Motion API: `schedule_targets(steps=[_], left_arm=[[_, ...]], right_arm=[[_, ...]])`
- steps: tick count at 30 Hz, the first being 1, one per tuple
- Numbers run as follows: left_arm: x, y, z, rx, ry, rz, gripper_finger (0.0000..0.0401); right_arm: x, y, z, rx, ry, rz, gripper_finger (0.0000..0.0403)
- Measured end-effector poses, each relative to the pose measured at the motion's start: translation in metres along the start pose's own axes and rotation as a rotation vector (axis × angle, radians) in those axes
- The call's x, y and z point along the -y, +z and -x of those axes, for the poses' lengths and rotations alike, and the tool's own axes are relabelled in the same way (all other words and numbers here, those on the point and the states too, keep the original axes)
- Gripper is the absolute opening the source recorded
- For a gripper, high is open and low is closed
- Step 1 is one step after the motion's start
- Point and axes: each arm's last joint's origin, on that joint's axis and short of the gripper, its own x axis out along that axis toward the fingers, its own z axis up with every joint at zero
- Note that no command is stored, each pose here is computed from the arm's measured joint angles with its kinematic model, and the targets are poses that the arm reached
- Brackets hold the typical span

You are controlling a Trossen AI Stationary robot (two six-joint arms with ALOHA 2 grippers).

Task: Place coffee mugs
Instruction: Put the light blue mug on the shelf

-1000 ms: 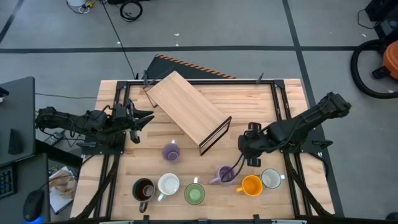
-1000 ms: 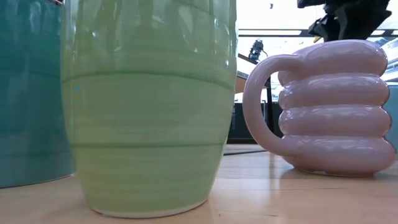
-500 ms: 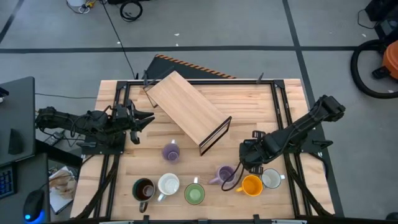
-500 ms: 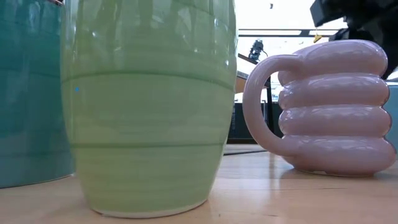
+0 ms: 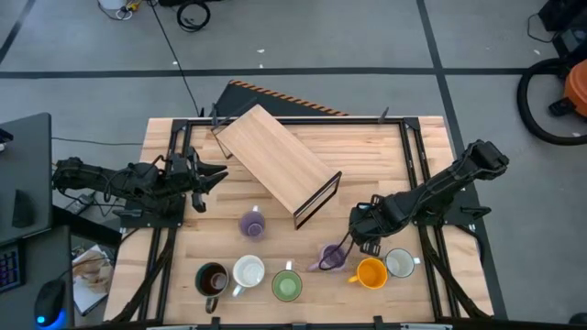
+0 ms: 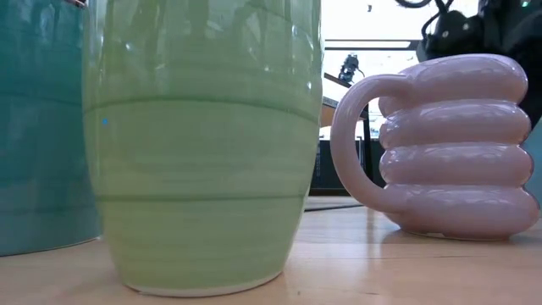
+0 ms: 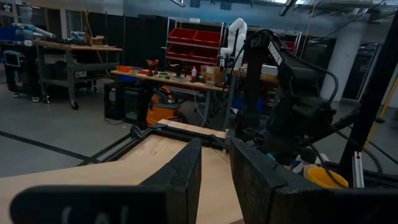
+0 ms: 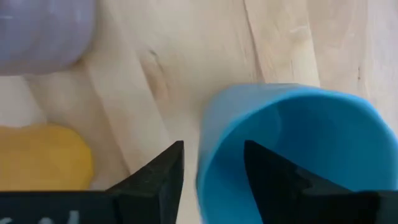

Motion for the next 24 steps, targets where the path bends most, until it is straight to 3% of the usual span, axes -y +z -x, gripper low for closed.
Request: schedule_targets(steps=[8, 18, 24], left_arm=[[0.000, 0.001, 0.000, 0.009, -0.001, 0.005, 0.0089], [0.000, 0.001, 0.000, 0.008, -0.002, 0.005, 0.0089], [0.000, 0.001, 0.000, 0.006, -0.014, 0.038, 0.0089]], right_arm=[[0.010, 0.003, -0.008, -0.014, -0.021, -0.020, 0.0118], [0.021, 0.009, -0.010, -0.033, -0.042, 0.094, 0.0030], [0.042, 0.017, -0.008, -0.063, -0.057, 0.078, 0.0025]])
